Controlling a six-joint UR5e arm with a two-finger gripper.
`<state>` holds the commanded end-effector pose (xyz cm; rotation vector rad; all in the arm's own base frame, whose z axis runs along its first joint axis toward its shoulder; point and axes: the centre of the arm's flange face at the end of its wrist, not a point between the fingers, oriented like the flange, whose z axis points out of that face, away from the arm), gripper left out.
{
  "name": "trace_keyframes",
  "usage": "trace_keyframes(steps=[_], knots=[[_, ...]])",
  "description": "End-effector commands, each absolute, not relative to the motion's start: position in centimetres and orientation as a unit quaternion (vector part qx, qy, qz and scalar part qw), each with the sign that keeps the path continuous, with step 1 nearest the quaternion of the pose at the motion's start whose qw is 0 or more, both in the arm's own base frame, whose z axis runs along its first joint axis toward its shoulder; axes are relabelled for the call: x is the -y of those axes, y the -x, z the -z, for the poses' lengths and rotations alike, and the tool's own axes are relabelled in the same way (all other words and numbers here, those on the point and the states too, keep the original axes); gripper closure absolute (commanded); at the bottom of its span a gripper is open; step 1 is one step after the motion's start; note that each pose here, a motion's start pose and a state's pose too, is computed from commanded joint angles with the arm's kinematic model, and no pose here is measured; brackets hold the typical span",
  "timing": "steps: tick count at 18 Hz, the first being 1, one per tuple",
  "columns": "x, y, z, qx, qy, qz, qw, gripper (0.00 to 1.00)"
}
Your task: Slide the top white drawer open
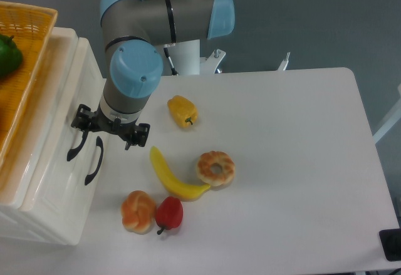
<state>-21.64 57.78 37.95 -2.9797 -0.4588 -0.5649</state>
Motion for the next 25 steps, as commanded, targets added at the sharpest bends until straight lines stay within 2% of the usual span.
trace_keyframes(steps=[25], knots=[[-57.72, 21.78, -37.87, 0.151, 0.969, 0.190, 0.040, 0.00]])
